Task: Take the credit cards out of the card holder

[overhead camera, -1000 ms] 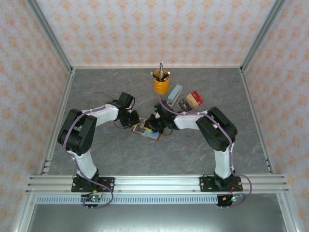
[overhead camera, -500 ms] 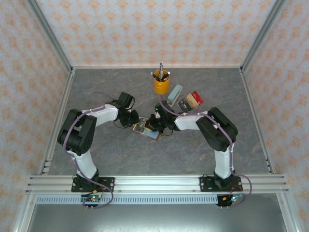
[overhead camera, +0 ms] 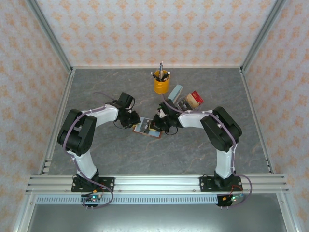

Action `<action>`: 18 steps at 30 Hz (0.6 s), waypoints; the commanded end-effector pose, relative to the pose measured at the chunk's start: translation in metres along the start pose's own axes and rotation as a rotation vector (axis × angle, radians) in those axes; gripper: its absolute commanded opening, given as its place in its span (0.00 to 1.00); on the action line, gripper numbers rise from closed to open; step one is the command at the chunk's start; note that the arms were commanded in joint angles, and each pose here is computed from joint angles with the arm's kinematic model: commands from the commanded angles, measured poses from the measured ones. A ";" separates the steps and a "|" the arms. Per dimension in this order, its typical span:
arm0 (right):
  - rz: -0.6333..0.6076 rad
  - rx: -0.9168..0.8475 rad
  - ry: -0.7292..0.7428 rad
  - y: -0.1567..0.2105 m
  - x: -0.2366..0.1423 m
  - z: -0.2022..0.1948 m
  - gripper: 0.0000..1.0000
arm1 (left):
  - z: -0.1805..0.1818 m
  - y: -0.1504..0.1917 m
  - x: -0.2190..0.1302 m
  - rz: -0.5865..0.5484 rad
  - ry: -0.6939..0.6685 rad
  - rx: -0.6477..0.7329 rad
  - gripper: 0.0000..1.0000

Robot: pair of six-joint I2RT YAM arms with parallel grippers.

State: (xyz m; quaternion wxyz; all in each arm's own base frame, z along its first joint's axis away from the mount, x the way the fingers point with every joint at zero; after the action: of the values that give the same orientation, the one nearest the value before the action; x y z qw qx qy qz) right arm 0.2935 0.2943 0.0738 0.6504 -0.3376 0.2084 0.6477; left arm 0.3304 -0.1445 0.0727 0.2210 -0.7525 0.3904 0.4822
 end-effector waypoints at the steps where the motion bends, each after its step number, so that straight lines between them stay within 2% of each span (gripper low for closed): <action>1: 0.033 -0.011 0.041 0.005 -0.013 -0.003 0.00 | 0.030 0.007 0.007 0.030 -0.138 -0.031 0.20; 12: 0.056 -0.039 0.062 0.013 -0.038 -0.003 0.00 | 0.004 0.003 -0.014 0.008 -0.039 0.003 0.22; 18: 0.023 -0.123 0.056 0.011 -0.063 0.006 0.00 | -0.010 -0.002 -0.031 0.007 0.096 -0.010 0.34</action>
State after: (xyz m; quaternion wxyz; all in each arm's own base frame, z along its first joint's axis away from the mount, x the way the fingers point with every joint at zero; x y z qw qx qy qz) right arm 0.2836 0.2641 0.1091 0.6264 -0.3696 0.2020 0.6559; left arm 0.3284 -0.1412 0.0855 0.2114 -0.7554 0.3967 0.4768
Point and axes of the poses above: each hand's point on the last joint's axis, 136 mm out from that joint toward the fingers, its own x axis out along the fingers, its own z axis along the line the jaws close on, y = z × x, the point moved 6 cm from there along -x, back along the fingers, and after that the axes turned 14 degrees about -x, right-handed, at the moved point
